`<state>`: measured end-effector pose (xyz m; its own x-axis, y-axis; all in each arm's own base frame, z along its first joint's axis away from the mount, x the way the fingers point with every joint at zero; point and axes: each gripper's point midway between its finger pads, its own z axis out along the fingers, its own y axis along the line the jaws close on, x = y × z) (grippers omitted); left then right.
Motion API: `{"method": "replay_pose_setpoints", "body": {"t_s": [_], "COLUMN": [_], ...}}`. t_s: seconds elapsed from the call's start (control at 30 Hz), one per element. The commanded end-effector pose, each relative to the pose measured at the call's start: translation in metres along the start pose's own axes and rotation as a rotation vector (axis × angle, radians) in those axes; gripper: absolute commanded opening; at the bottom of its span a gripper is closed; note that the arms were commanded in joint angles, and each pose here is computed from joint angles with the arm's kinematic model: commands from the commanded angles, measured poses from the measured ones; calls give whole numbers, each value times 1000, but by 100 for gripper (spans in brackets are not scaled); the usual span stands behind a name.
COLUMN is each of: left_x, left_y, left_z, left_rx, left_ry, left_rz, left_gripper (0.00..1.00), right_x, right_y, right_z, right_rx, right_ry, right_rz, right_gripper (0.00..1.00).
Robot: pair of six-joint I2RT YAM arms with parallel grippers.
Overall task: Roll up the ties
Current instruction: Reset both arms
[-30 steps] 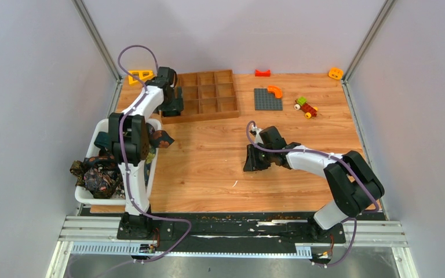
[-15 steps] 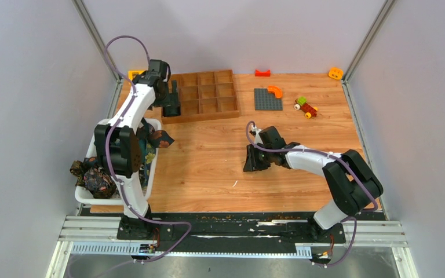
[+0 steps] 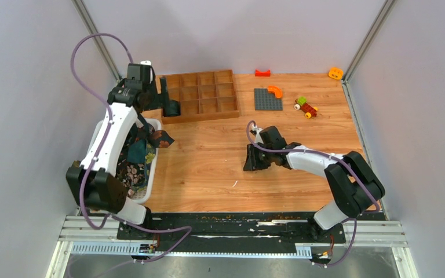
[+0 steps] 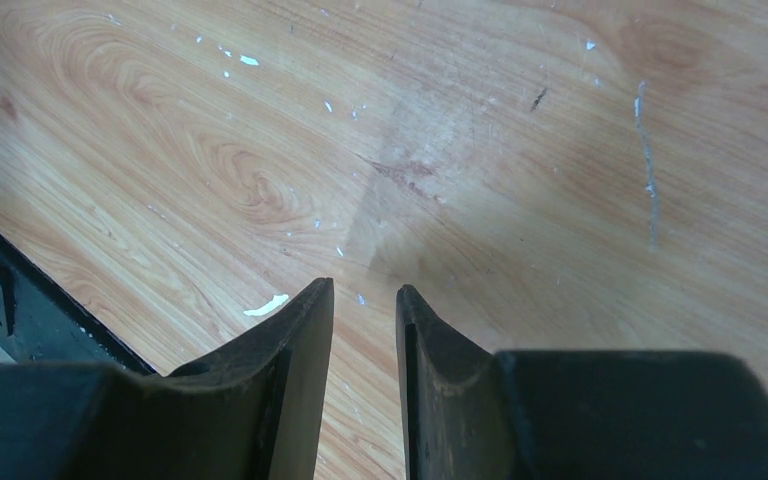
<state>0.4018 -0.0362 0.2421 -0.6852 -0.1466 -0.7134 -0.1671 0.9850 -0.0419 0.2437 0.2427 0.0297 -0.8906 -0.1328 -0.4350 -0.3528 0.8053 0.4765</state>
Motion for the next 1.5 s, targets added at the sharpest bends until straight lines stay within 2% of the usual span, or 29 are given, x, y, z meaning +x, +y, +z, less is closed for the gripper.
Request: {"method": "replay_pose_setpoints", "body": {"t_s": [0.0, 0.2, 0.43, 0.57, 0.7, 0.77, 0.97, 1.1, 1.47], "left_x": [22, 62, 105, 127, 132, 132, 133, 132, 134], "left_y": [-1, 6, 19, 23, 24, 22, 28, 29, 29], "left_z": [-34, -72, -88, -90, -99, -105, -113, -118, -118], "left_rx": [80, 154, 172, 185, 205, 231, 243, 247, 249], "left_ry": [-36, -59, -81, -88, -131, -170, -302, -331, -324], "left_rz": [-20, 0, 11, 16, -14, -21, -45, -47, -51], "left_gripper": [100, 100, 100, 100, 100, 100, 100, 100, 100], "right_x": [-26, -55, -108, -129, -135, -130, -116, -116, -116], "right_y": [13, 16, 19, 15, 16, 12, 4, 5, 5], "right_z": [-17, -53, -118, -152, -169, -170, -161, -160, -158], "right_rx": [-26, 37, 157, 228, 221, 224, 215, 209, 213], "right_ry": [-133, -323, -630, -795, -942, -966, -966, -968, -956], "right_rz": [-50, -92, -159, -187, -253, -270, -269, -273, -278], "right_gripper": [31, 31, 35, 40, 48, 51, 67, 80, 92]}}
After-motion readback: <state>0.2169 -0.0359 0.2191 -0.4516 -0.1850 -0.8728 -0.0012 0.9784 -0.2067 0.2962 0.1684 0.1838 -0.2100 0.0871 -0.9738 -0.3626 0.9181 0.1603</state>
